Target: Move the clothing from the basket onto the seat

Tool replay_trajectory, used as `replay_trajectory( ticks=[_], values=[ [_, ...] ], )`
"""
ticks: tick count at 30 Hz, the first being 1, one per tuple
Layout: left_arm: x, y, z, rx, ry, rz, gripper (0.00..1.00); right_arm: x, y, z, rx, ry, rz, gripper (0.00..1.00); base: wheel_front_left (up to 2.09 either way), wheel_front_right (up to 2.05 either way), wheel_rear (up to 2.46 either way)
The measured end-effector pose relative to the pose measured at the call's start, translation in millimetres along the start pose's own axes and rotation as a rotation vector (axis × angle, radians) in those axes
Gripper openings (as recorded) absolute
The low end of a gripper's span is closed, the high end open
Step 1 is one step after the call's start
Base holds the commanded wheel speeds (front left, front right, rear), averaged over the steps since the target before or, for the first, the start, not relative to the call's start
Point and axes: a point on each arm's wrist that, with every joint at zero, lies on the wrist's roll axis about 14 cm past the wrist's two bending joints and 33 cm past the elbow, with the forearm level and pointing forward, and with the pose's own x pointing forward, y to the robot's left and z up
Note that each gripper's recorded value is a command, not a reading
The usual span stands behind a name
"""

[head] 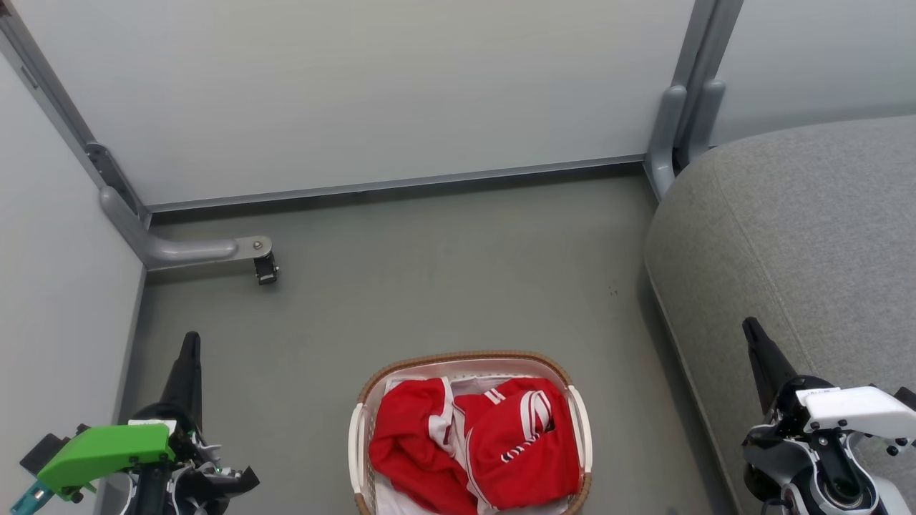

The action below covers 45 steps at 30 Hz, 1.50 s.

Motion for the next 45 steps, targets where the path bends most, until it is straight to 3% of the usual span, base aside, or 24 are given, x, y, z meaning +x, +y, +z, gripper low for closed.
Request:
replay_trajectory(
  ticks=[11,12,20,31,45],
  values=[
    [0,0,0,0.000,0.000,0.000,0.00,0,0,0,0.000,0.000,0.000,0.00,0.00,0.00,0.00],
    [0,2,0,-0.001,0.000,0.005,1.00,0,-2,0,0.001,0.000,-0.005,1.00,0.00,0.00,0.00],
    [-8,22,0,0.012,-0.020,0.066,1.00,-5,-16,-4,-0.027,-0.001,-0.047,1.00,0.00,0.00,0.00],
    [-7,22,0,0.297,-0.018,0.079,1.00,-3,-16,-2,-0.248,-0.006,-0.056,1.00,0.00,0.00,0.00],
    [-7,26,-3,0.562,-0.012,0.097,1.00,-1,-20,-8,-0.508,0.018,-0.063,1.00,0.00,0.00,0.00]
  ],
)
